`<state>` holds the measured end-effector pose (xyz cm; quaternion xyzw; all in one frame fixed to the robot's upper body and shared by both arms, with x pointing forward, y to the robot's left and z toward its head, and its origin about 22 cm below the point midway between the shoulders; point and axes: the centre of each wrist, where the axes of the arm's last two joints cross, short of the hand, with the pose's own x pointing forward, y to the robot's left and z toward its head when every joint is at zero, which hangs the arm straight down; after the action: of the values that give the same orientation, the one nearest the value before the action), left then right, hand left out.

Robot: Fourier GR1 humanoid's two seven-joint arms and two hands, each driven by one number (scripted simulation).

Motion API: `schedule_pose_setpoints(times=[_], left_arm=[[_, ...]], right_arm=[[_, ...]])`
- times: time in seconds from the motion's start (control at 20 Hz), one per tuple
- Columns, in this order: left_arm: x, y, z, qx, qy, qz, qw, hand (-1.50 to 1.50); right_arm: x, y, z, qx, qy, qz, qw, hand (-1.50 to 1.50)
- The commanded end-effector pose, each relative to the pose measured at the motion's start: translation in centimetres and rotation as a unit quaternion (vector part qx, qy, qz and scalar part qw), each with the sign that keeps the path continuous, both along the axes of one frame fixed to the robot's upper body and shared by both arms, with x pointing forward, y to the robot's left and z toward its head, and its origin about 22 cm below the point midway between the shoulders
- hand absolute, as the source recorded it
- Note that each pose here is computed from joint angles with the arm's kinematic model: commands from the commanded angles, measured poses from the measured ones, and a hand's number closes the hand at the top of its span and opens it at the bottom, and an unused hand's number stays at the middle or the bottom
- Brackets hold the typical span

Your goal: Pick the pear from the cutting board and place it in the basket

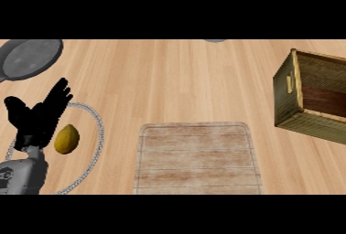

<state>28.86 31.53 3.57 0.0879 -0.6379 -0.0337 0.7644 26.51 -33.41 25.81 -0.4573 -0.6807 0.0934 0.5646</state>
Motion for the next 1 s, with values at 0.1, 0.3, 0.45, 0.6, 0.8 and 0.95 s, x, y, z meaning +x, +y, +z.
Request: schedule_pose_setpoints(times=[0.1,0.3,0.45,0.6,0.8,0.95], left_arm=[[2.5,-0.5,1.3,0.000,-0.003,-0.002,1.0000,0.00],[-1.1,0.2,-1.8,-0.002,-0.001,0.005,1.0000,0.00],[0.5,0.7,0.0,0.001,0.001,-0.004,1.0000,0.00],[1.3,-0.6,0.1,0.001,-0.001,0.005,1.0000,0.00],[0.1,-1.2,-1.3,-0.006,0.002,0.004,1.0000,0.00],[0.2,-1.0,0.8,0.001,0.006,0.003,1.0000,0.00]], right_arm=[[3.0,-2.0,-3.5,0.053,0.008,-0.058,0.997,-1.50],[3.6,-2.4,-3.3,0.020,0.009,-0.042,0.999,-1.50],[3.6,-2.5,-5.6,0.035,-0.009,-0.010,0.999,-1.50],[3.7,-2.9,-2.5,0.070,-0.053,-0.008,0.996,-1.50],[1.6,-7.3,-1.4,0.156,-0.098,-0.067,0.981,-1.50],[1.3,-10.0,-0.9,0.226,-0.128,-0.096,0.961,-1.50]])
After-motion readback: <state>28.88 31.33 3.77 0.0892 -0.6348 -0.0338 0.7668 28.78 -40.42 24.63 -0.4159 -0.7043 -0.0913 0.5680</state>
